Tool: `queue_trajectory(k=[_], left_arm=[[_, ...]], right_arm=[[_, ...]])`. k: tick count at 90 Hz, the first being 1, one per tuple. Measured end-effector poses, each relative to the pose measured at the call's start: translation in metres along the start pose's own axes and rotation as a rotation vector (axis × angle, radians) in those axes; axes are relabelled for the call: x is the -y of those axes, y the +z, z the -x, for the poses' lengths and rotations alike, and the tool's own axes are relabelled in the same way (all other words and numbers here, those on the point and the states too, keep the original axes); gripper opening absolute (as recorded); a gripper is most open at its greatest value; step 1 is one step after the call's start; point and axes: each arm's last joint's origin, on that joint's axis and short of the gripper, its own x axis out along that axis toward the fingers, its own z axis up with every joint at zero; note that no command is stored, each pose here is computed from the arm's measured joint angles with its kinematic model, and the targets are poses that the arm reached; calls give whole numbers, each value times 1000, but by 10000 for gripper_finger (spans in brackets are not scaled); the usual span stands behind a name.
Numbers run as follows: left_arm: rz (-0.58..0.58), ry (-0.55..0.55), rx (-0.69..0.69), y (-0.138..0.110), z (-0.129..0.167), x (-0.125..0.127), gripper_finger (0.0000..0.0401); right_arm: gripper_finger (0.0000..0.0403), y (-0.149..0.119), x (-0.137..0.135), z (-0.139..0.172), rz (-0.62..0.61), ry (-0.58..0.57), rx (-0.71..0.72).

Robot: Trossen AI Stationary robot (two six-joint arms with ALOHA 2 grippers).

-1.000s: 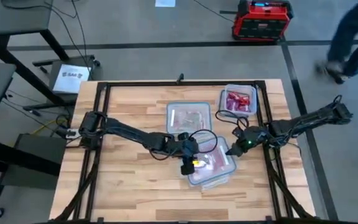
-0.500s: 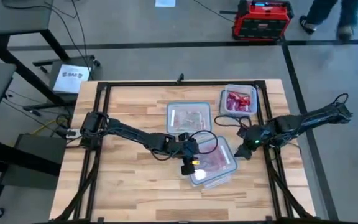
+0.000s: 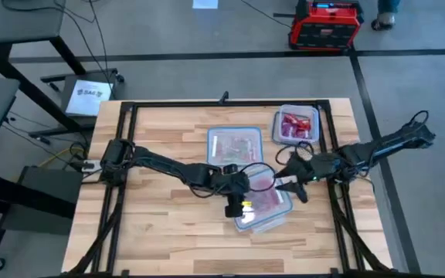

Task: Sort candy
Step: Close the top left transparent bin

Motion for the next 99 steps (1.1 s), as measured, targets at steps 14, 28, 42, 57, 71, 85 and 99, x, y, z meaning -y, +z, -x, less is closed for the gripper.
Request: queue_trajectory(k=[14, 28, 42, 57, 71, 85, 99], left_arm=[[-25, 77, -111, 12, 22, 0, 118], [-47, 170, -169, 24, 64, 13, 118], [-24, 184, -198, 5, 85, 36, 118], [50, 191, -160, -26, 74, 48, 118], [149, 155, -65, -51, 48, 55, 118], [234, 110, 23, -59, 40, 61, 118], [248, 110, -16, -65, 43, 67, 118]], right_arm=[[202, -1, -5, -36, 272, 15, 77], [202, -6, -7, -70, 360, 27, 137], [202, -15, 0, -101, 367, 72, 121], [202, -30, 14, -130, 388, 101, 59], [202, -50, 24, -150, 356, 137, 11], [202, -63, 28, -163, 370, 140, 13], [202, -64, 28, -163, 378, 141, 22]])
